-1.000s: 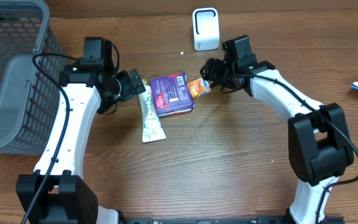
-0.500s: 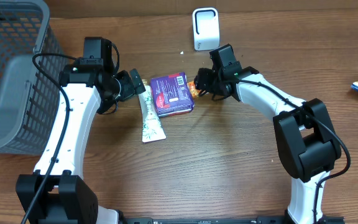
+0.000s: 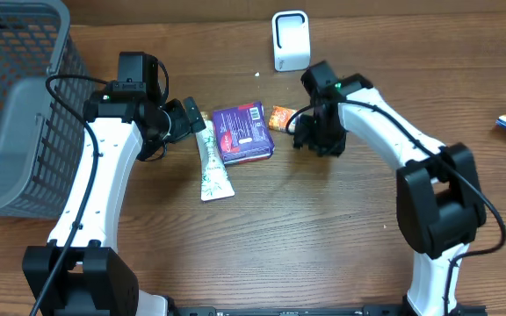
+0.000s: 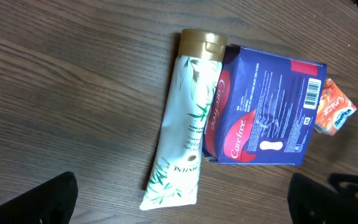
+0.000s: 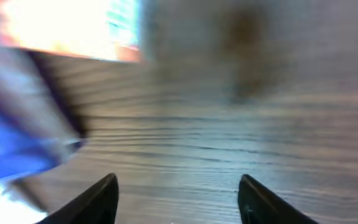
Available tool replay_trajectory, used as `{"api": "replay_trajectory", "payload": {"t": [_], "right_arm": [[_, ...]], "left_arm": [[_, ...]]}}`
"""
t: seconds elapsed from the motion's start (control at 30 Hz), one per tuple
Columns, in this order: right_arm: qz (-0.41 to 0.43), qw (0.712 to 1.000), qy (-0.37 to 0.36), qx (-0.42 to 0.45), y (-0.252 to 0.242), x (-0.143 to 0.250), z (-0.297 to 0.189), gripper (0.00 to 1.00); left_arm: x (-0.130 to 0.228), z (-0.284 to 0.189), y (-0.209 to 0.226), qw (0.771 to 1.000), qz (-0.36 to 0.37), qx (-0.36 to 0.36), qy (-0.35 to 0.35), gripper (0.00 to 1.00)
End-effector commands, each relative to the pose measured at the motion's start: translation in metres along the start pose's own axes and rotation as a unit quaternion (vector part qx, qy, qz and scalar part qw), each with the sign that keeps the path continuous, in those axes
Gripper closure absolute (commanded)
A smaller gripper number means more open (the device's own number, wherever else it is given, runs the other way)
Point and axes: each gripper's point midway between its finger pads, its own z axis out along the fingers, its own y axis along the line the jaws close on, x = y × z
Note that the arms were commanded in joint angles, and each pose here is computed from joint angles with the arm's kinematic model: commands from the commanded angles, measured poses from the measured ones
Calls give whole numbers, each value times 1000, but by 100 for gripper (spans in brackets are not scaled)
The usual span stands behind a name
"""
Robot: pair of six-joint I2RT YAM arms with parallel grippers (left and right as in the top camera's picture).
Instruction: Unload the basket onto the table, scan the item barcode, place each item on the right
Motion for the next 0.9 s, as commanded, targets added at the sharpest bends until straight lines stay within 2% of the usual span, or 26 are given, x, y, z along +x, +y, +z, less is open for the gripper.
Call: {"api": "replay_trajectory", "payload": {"t": [0.0, 0.03, 0.1, 0.33, 0.43, 0.57, 0.67, 0.87], "right_arm": [[-155, 978, -132, -54, 38, -42, -74, 26], [-186, 968, -157, -59, 45, -52, -80, 22], [-208, 953, -213, -55, 52, -75, -87, 20], [-198, 938, -283, -21, 52, -124, -61, 25], [-199, 939, -278, -26, 54, -134, -30, 25], [-203, 947, -246, -33, 52, -127, -4, 25], [-206, 956, -206, -45, 51, -111, 7, 25], [-199, 965, -169, -35, 41, -97, 14, 26]], "left_arm": [[-5, -2, -3, 1000, 1, 7, -3, 0], [-5, -2, -3, 1000, 1, 6, -3, 0], [-5, -2, -3, 1000, 1, 7, -3, 0], [-5, -2, -3, 1000, 1, 6, -3, 0], [-5, -2, -3, 1000, 1, 6, -3, 0], [-5, -2, -3, 1000, 1, 6, -3, 0], [-5, -2, -3, 1000, 1, 6, -3, 0], [-5, -2, -3, 1000, 1, 6, -3, 0]]}}
